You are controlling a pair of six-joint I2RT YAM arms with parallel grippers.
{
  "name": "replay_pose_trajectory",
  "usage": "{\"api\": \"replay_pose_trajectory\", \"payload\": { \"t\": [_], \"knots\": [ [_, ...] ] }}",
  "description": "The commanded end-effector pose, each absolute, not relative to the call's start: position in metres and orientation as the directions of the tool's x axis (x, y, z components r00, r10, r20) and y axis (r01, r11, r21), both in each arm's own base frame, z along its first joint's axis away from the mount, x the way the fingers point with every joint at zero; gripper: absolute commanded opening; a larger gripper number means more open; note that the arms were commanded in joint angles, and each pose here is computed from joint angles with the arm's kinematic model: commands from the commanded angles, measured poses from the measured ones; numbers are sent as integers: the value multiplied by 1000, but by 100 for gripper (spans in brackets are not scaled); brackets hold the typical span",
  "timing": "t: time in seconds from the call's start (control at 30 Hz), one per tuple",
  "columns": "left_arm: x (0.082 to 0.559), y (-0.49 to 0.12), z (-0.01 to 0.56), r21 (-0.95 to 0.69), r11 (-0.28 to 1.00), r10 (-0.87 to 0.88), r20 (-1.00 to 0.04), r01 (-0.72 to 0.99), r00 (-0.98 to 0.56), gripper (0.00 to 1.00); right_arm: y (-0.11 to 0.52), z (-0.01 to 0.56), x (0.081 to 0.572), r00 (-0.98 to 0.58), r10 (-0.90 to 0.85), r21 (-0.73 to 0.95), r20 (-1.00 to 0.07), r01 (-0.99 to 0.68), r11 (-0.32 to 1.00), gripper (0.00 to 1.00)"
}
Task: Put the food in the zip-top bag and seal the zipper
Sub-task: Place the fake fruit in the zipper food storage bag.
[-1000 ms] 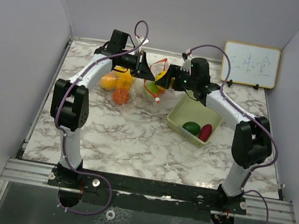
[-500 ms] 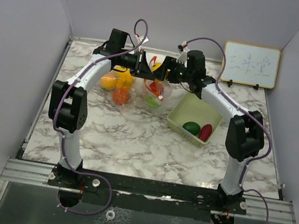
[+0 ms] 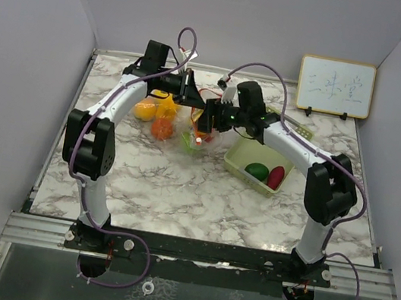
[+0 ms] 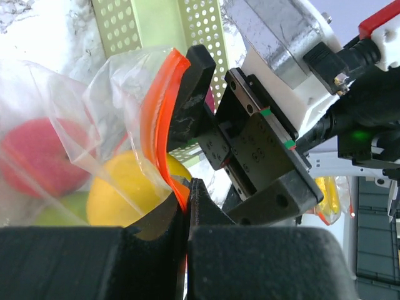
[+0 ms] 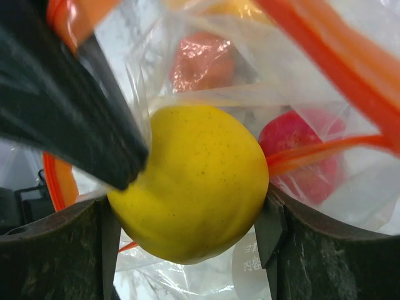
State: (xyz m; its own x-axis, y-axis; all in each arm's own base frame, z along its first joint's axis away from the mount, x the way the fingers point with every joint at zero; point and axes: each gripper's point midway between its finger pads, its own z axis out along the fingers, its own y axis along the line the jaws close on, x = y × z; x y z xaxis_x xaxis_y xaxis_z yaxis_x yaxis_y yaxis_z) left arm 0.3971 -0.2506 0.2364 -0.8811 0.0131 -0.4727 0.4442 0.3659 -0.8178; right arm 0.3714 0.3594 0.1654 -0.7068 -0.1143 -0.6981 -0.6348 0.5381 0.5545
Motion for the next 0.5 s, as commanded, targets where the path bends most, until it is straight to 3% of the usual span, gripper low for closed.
{"api": "replay_pose_trajectory", "payload": {
  "t": [0.0,0.1,0.2,0.47],
  "knots": [
    [390,-254,271,-795,314,-22,-553,519,-833,0,353,149,402,-681,-149,406,-717,-582,704,32],
    [383,-251,275,-790,324,-21,-557,521,-830,0,324,133,422,-687,-165,268,-708,-478,836,35],
    [378,-247,268,-782,360,-12,-550,509,-835,0,290,129,438,-670,-191,105,-717,-375,921,47],
    [379,-226,259,-726,497,-11,-554,476,-833,0,219,119,452,-675,-341,-266,-654,-217,939,73]
  ]
}}
